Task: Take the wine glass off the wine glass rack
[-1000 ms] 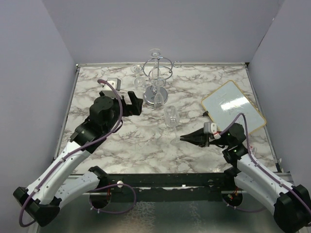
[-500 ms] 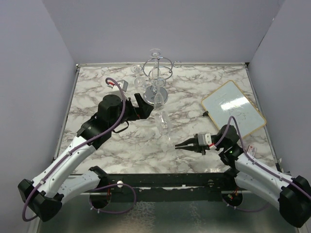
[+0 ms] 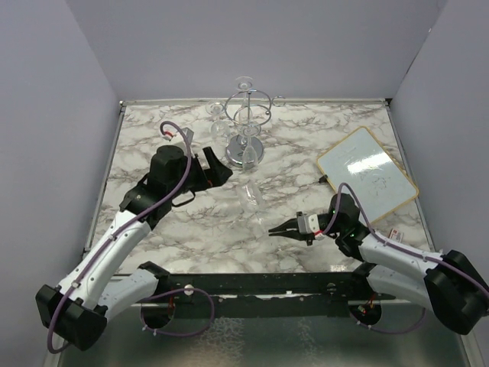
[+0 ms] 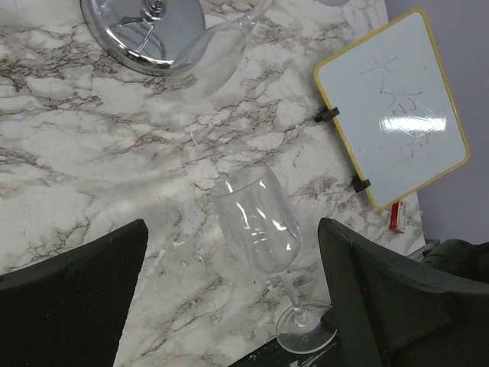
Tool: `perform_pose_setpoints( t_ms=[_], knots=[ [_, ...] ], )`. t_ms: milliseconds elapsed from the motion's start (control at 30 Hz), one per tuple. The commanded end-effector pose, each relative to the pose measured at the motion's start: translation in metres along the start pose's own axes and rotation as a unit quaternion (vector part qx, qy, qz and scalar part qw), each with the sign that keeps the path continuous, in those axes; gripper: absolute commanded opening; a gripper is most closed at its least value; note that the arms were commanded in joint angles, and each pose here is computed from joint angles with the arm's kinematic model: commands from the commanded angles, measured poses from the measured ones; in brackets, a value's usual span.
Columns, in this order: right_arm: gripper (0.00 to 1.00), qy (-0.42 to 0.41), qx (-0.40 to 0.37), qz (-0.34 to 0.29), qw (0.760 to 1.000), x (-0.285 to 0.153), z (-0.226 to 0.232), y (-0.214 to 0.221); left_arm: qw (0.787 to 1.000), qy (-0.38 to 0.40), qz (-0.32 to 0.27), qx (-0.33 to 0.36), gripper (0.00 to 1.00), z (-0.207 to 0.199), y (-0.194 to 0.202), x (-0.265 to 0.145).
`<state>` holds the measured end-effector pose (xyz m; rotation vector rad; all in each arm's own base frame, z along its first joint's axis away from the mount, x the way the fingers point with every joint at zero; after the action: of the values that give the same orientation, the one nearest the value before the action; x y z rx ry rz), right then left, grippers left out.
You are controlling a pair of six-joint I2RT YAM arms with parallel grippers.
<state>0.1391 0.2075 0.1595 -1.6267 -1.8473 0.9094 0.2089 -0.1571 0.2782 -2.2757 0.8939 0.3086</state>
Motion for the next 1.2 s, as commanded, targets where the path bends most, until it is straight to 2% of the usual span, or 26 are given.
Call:
perform_pose_setpoints(
  t_ms=[0,167,400,700,900,1167],
  knots=[
    [0.01,0.009,-0.116,-0.024,0.993,0.007,-0.021,-0.008,0.998,-0.003,0.051,-0.024,0.94,0.021,0.0,0.003],
    [0.01,-0.046,-0.181,-0.059,0.981,0.026,-0.018,-0.01,0.994,0.009,0.094,-0.059,0.9,0.035,-0.012,0.008],
    [0.01,-0.077,-0.243,-0.071,0.964,0.052,-0.029,-0.009,0.992,0.005,0.095,-0.081,0.82,0.041,-0.025,0.004],
    [0.01,-0.071,-0.299,-0.034,0.951,0.059,-0.042,-0.001,0.987,-0.035,0.085,-0.131,0.76,0.046,-0.031,-0.01],
    [0.01,-0.05,-0.332,-0.009,0.942,0.053,-0.042,0.002,0.983,-0.018,0.096,-0.156,0.72,0.038,-0.028,-0.016],
    [0.01,-0.042,-0.369,0.004,0.929,0.051,-0.048,-0.001,0.981,0.003,0.116,-0.154,0.66,0.034,-0.022,-0.022]
  ],
)
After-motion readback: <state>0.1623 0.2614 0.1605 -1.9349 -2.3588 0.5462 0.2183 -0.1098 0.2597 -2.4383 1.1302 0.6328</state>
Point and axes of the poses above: each gripper's point midway between its finger pads, its own x axis out along the fingers, its own z axis along the line the jaws close on, y = z × x, the point moved 7 cm from there along -x, back along the fingers, and after that the axes turned 15 degrees about -x, right-handed, at the moved point
